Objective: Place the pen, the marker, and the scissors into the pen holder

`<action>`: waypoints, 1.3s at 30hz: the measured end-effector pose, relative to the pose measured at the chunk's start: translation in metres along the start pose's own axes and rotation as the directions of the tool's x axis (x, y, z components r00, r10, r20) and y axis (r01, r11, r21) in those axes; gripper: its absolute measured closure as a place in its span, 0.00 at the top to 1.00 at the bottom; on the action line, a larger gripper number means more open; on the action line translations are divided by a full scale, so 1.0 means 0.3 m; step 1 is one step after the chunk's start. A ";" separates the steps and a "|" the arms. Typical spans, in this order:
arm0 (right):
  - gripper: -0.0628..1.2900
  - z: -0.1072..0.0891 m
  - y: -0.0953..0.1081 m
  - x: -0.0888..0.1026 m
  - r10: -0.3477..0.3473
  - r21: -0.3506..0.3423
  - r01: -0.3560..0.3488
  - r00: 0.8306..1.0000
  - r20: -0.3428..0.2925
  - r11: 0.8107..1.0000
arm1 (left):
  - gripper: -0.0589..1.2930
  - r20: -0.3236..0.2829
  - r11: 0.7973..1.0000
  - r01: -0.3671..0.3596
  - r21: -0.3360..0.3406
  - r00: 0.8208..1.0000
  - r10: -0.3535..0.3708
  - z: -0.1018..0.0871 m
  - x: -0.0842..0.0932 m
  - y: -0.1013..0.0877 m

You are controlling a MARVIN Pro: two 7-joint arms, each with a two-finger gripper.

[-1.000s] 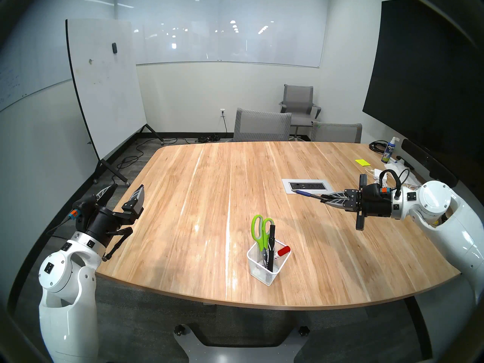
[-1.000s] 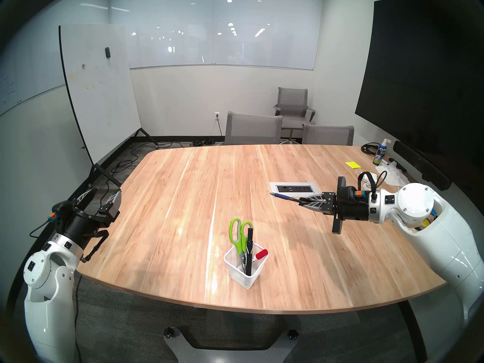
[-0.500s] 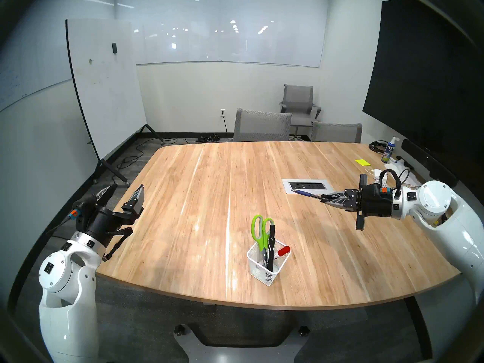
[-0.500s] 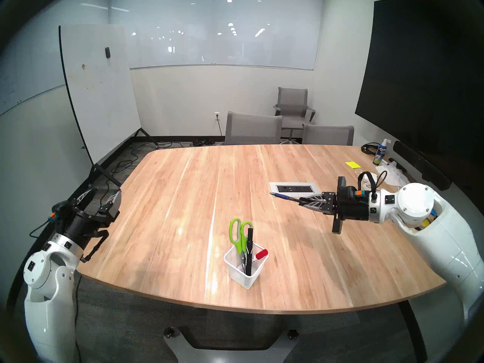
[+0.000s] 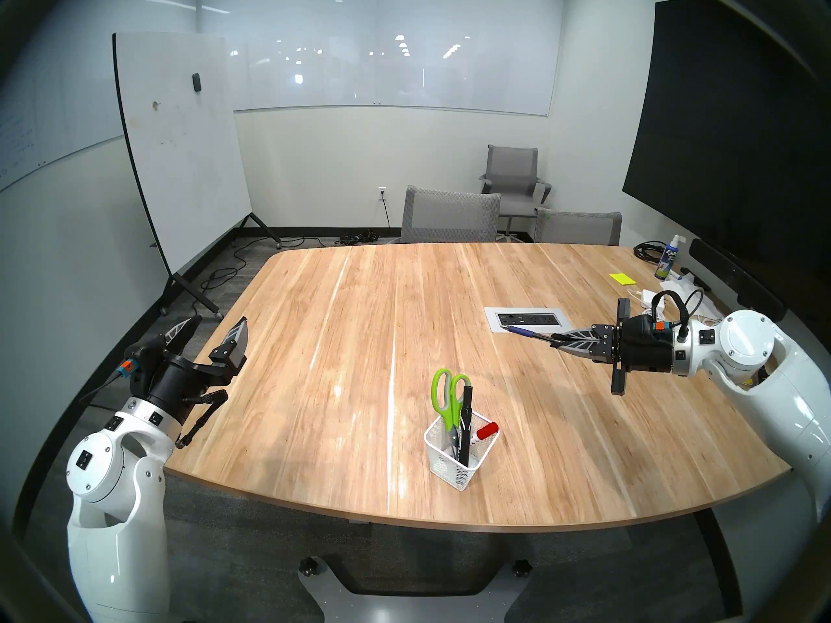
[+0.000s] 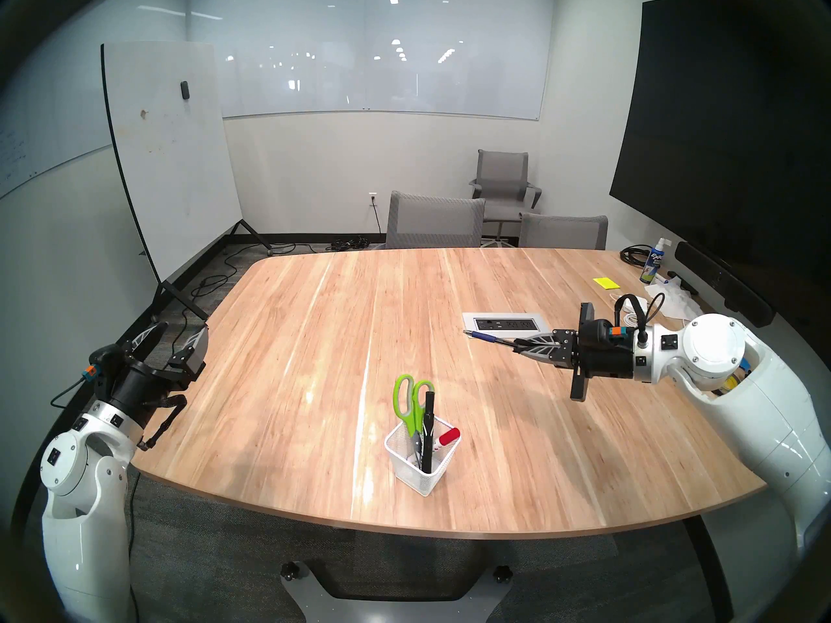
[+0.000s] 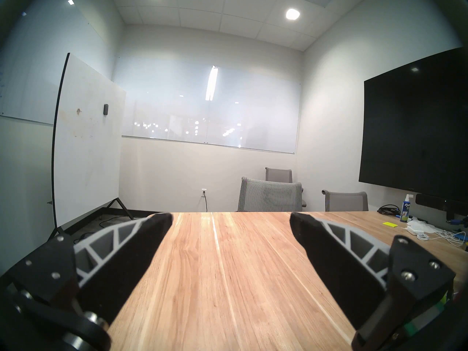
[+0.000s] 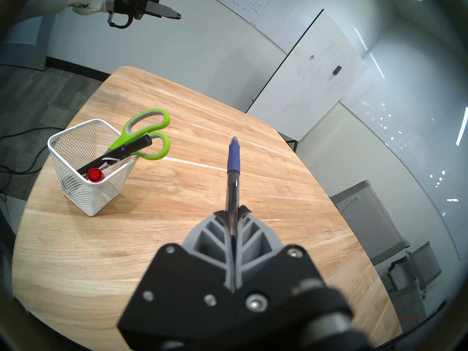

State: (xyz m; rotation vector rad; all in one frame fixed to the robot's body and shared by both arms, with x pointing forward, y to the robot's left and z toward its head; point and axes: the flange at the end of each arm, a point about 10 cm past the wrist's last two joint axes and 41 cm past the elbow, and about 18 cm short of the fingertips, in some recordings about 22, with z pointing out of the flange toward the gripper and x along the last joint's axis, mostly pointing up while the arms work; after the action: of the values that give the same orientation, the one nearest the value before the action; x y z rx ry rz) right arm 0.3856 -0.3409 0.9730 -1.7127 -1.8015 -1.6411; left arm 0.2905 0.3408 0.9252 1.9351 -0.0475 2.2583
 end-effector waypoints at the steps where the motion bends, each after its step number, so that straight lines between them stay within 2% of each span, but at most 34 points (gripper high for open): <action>1: 0.03 0.000 0.000 0.000 0.000 0.000 0.000 1.000 0.000 1.000 | 0.98 0.000 1.000 0.000 0.000 1.000 0.000 0.000 0.000 0.000; 39: 0.03 0.000 0.001 0.000 -0.001 -0.001 0.001 1.000 0.000 1.000 | 0.98 -0.001 1.000 0.000 0.000 1.000 0.000 0.000 0.000 0.000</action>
State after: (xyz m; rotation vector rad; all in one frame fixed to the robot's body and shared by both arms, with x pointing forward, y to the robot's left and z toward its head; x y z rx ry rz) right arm 0.3857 -0.3409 0.9733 -1.7124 -1.8020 -1.6421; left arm 0.2905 0.3408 0.9254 1.9345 -0.0477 2.2588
